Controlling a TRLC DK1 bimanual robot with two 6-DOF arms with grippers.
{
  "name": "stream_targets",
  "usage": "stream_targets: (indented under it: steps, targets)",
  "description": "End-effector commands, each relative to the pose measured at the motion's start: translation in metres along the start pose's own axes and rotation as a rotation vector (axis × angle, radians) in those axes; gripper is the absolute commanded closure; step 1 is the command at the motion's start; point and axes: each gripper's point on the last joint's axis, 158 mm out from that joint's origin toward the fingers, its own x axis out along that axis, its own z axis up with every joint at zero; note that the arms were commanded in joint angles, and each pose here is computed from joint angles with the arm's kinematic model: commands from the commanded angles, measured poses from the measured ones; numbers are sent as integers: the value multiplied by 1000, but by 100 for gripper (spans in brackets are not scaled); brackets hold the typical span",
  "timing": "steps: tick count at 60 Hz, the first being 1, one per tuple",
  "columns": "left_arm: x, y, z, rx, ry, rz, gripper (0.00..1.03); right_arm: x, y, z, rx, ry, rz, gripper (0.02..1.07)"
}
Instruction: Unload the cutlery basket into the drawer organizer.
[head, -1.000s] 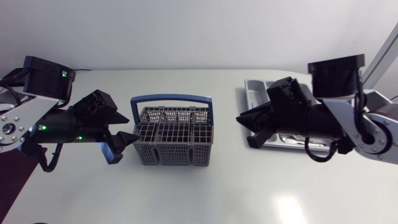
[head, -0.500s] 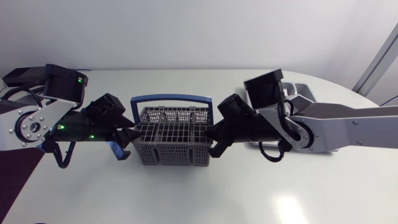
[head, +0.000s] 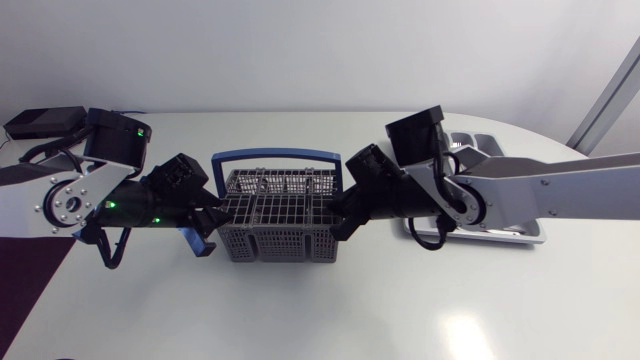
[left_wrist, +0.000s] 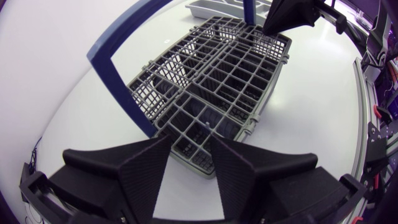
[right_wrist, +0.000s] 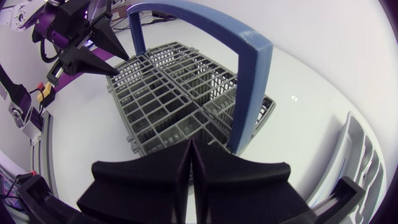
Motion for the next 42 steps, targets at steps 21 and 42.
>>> stream_targets:
  steps: [21, 42]
  targets:
    - [-3, 1, 7, -16, -14, -2, 41, -3, -4, -3, 7, 2, -26, 102]
    - [-45, 10, 37, -30, -133, 44, 11, -54, 6, 30, -28, -122, -77, 91]
